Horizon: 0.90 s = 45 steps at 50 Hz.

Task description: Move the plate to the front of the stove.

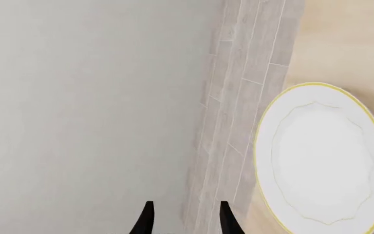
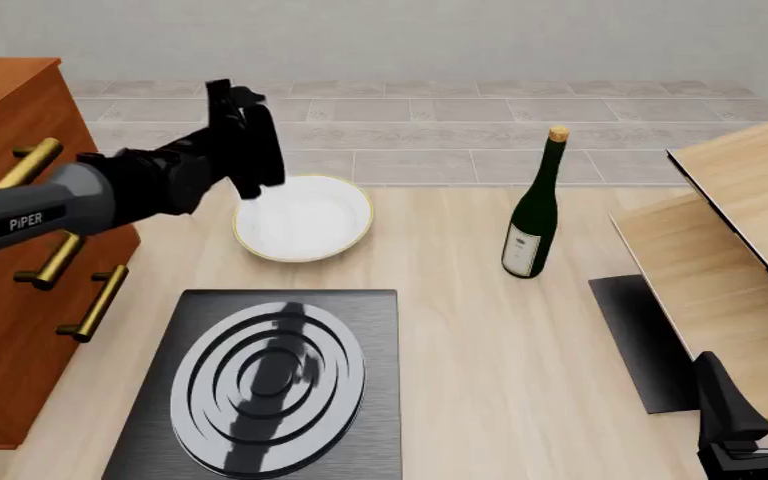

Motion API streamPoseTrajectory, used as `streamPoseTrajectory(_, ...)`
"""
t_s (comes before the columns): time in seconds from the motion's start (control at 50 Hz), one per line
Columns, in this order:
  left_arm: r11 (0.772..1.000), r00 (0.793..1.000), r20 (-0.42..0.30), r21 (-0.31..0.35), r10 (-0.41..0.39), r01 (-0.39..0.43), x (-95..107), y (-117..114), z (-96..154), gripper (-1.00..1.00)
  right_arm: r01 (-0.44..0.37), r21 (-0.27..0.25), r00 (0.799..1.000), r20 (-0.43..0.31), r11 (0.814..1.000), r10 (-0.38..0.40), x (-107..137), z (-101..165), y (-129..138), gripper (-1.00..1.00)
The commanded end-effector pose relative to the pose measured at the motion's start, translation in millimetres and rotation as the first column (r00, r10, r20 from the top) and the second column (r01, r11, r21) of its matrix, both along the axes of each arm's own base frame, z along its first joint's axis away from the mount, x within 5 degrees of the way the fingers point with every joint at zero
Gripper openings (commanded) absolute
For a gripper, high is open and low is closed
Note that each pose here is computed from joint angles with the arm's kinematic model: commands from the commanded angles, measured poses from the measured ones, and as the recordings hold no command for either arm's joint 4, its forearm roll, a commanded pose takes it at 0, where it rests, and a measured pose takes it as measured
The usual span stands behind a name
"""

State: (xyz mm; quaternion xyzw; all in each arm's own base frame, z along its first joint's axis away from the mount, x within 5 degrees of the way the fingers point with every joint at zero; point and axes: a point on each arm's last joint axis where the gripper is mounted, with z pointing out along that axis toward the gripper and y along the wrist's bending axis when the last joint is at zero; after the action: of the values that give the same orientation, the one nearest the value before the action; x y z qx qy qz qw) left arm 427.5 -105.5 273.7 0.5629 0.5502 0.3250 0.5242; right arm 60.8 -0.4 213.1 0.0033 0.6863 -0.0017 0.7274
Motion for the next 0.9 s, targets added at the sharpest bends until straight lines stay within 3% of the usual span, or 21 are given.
streamPoseTrajectory(0.02, 1.000, 0.999, 0.035, -0.027, 0.011, -0.010, -3, 4, 10, 1.00, 0.000, 0.000, 1.000, 0.000, 1.000, 0.000, 0, 0, 0, 1.00)
streamPoseTrajectory(0.36, 0.998, 0.996, 0.083, -0.059, 0.024, -0.019, -1, 7, 15, 1.00, 0.003, 0.005, 1.000, 0.000, 1.000, -0.003, 0, 0, 0, 1.00)
streamPoseTrajectory(0.9, 0.993, 0.985, 0.170, -0.119, 0.032, -0.012, -16, 9, 29, 1.00, 0.003, 0.005, 1.000, 0.001, 1.000, -0.003, 0, 0, 0, 1.00)
